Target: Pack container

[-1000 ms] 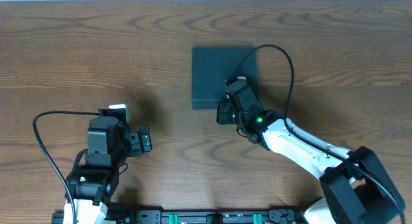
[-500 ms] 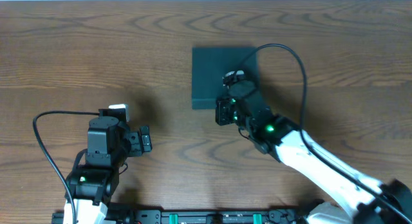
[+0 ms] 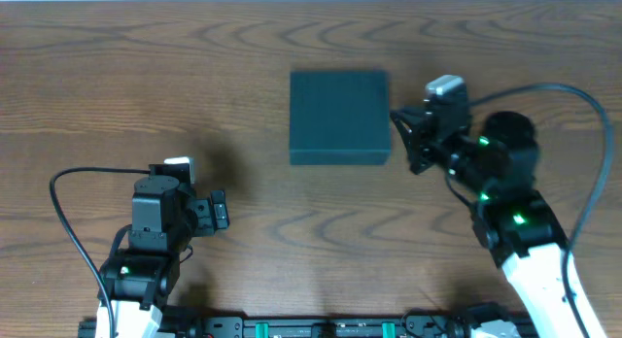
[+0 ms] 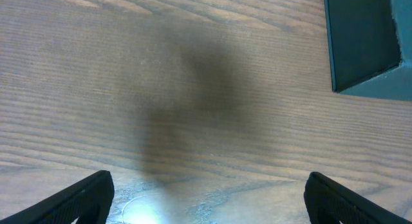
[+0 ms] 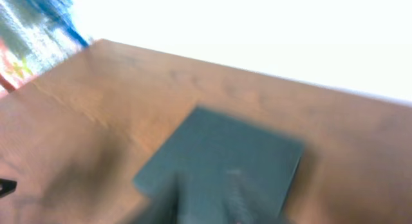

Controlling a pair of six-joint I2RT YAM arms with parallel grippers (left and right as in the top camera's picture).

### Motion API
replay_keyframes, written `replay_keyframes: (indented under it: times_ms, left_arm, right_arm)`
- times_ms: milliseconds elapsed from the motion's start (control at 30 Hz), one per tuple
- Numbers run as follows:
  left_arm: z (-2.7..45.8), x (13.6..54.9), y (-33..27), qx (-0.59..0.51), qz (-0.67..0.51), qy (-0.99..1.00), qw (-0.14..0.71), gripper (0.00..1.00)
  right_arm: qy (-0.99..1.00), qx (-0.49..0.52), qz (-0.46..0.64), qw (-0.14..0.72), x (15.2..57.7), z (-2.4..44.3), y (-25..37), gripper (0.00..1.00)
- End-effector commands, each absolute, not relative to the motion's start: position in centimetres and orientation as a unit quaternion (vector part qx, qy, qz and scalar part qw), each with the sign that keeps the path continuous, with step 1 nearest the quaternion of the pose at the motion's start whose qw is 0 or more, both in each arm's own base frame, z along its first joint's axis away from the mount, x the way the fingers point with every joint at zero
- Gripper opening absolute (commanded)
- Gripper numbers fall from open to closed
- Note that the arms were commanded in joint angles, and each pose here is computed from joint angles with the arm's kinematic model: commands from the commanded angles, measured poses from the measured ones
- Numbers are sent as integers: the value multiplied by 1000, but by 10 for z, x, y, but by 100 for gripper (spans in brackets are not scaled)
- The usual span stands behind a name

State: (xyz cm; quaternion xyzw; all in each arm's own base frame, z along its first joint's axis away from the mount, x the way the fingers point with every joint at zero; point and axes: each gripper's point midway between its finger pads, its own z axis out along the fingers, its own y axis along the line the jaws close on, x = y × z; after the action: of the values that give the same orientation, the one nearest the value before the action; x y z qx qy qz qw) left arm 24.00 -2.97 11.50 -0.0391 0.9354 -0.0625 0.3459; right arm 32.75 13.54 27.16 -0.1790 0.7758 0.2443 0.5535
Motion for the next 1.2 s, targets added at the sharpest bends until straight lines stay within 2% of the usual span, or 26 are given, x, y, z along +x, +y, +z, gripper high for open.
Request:
replay_keyframes:
  times_ms: [0,33,233,333,500,600,800,1067,1167]
  left_arm:
    - [113,239,-27,-40,-58,936,345,95]
    - [113,239,-27,-40,-58,936,345,95]
    - [113,239,-27,-40,-58,936,345,95]
    - [113,239,-27,-40,-58,936,345,95]
    - [113,239,-27,-40,-58,936,345,95]
    - [113,239,-27,-40,-58,936,345,95]
    - [113,239,-27,-40,-58,936,345,95]
    - [113,239,-27,-40,-58,936,345,95]
    - [113,239,-27,-40,-58,936,345,95]
  right_arm:
    - [737,-192,260,594,313,282,132,92]
    - [727,-165,260,613,313,288,126,99]
    - [687,-74,193,697,305,294,77,99]
    - [666,-91,128,729,296,288,59,99]
    - [631,-66,88,768,275,277,36,99]
    - [635,-31,58,770,270,259,19,99]
    - [640,-28,56,766,263,225,18,99]
    - [630,-70,93,768,256,227,39,99]
    - [644,-47,81,760,256,219,34,99]
